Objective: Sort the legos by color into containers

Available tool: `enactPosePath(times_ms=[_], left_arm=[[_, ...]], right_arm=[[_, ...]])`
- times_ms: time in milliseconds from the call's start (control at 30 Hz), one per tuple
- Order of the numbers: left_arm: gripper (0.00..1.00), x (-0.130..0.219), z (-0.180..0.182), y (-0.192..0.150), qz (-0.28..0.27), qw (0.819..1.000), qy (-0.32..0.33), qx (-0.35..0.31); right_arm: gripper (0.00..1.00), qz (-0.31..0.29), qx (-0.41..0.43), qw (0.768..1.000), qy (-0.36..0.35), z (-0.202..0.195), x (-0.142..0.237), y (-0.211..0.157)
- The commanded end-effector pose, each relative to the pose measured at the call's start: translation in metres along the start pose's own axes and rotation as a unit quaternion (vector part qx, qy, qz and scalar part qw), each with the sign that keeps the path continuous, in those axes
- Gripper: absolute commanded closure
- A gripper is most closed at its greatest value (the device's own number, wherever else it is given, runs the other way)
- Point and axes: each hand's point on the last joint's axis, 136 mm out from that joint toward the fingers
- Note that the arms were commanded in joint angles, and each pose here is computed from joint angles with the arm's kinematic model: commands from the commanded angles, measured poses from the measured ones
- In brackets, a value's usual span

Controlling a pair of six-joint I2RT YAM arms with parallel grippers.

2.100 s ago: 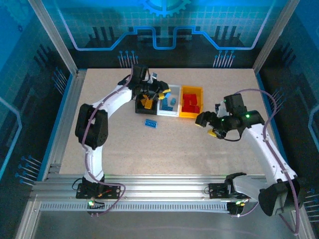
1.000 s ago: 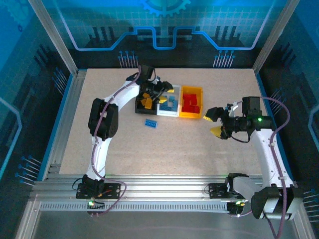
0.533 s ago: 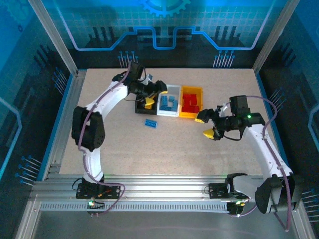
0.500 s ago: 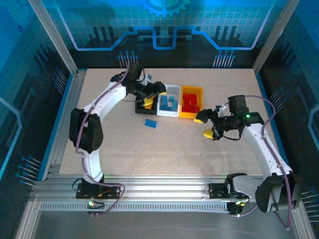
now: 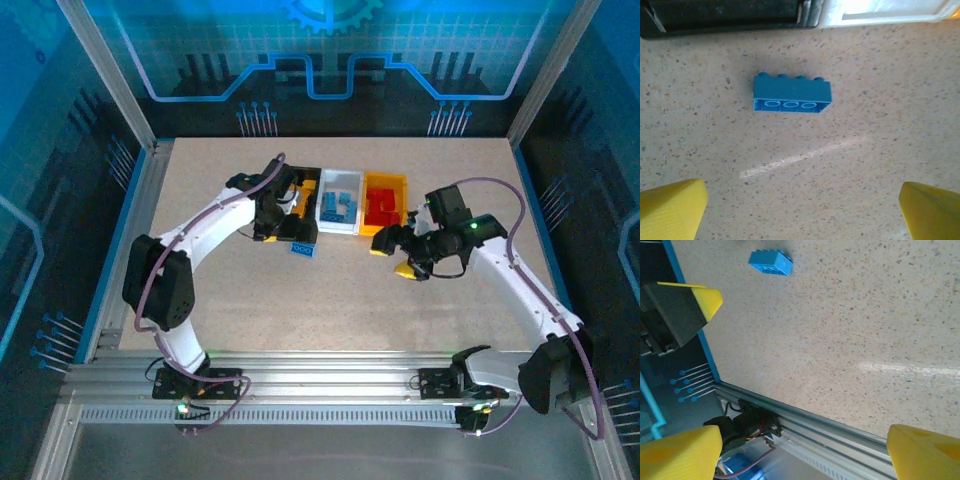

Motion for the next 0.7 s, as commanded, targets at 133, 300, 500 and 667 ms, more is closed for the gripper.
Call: enactPosePath(times_ms=[133, 300, 500, 667], left_arm=[[0.01, -0.037, -0.001, 0.001, 0.016, 0.999, 0.040, -0.014], [0.01, -0.056, -0.004, 0.003, 0.023, 0.998, 0.048, -0.014], [0.01, -0.067, -0.001, 0.013, 0.018, 0.997, 0.066, -0.020], [0.02, -0.075, 0.000, 0.020, 0.016, 0.997, 0.076, -0.028]], right_arm=[[0.12, 0.013, 0.028, 0.999, -0.026, -0.004, 0.006, -0.011], [0.12, 0.011, 0.029, 0.999, -0.023, -0.003, 0.008, -0.011], [0.12, 0.016, 0.033, 0.999, -0.023, -0.001, 0.011, -0.013], [0.11, 0.017, 0.025, 0.999, -0.020, 0.000, 0.011, -0.012]])
Point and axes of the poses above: each hand's point on the last joint's axis, 136 mm out from that joint toward the fingers, its own x axis back along the fingers, its own z axis along the line the jaws close on, y = z × x, and after that the axes turned 12 degrees about x, right-handed
